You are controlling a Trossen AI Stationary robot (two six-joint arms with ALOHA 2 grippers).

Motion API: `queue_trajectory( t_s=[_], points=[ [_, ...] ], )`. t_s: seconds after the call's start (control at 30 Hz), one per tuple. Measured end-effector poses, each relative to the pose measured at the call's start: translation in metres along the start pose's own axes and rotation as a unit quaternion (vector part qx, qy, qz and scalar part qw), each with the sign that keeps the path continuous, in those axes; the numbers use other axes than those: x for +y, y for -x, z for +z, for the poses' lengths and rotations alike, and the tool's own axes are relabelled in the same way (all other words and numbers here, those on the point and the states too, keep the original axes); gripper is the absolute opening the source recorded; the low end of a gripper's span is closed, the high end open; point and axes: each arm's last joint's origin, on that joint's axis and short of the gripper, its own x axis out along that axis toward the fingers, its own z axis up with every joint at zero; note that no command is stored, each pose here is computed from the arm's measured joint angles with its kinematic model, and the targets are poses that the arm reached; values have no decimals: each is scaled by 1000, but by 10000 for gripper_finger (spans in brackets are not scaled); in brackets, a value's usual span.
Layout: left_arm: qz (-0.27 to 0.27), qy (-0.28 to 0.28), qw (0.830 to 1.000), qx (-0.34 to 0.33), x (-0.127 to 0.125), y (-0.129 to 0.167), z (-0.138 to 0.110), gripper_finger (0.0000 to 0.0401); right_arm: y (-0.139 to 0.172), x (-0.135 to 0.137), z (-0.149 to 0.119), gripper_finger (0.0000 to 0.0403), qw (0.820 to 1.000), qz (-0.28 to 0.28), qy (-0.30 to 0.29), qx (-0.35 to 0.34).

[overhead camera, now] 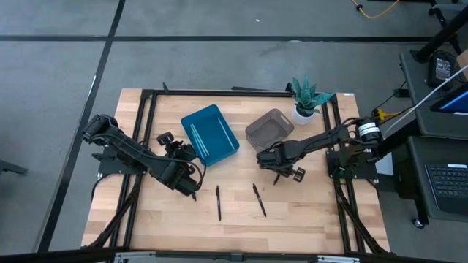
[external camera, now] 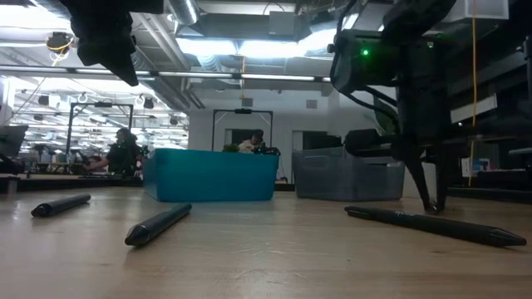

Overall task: Sort pens & pencils
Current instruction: Put the top right black pen into the gray bin

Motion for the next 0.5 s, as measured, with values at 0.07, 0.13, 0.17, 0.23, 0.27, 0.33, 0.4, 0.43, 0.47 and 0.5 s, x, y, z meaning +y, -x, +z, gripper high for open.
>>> queue_trajectory(
  t_s=[0.07, 0.13, 0.17, 0.23, 0.27, 0.33, 0.4, 0.43, 0.47, 0.5],
  points=[
    [0, 0, 1000, 0, 0, 0, 0, 82, 2, -1, -2, 41, 1000, -10, 4, 7],
    [0, 0, 1000, 0, 0, 0, 0, 82, 3, -3, -6, 32, 1000, -18, 10, 12],
    [0, 0, 1000, 0, 0, 0, 0, 82, 3, -4, -8, 31, 1000, -20, 13, 16],
    [0, 0, 1000, 0, 0, 0, 0, 82, 3, -7, -13, 31, 999, -24, 15, 22],
    [0, 0, 1000, -1, 0, 0, 0, 82, 3, -9, -15, 31, 999, -26, 17, 22],
    [1, 0, 1000, -3, 0, 0, 0, 82, 3, -13, -20, 31, 999, -31, 22, 25],
    [3, 0, 1000, -7, 0, 0, 0, 82, 3, -17, -25, 31, 998, -38, 30, 33],
    [4, 0, 1000, -8, 0, 0, 0, 82, 3, -19, -27, 32, 998, -41, 31, 37],
    [4, 0, 1000, -9, 0, 0, 1, 82, 4, -20, -29, 33, 998, -44, 31, 39],
    [5, 0, 1000, -9, 0, 0, 1, 82, 5, -20, -31, 33, 998, -44, 34, 38]
  ],
)
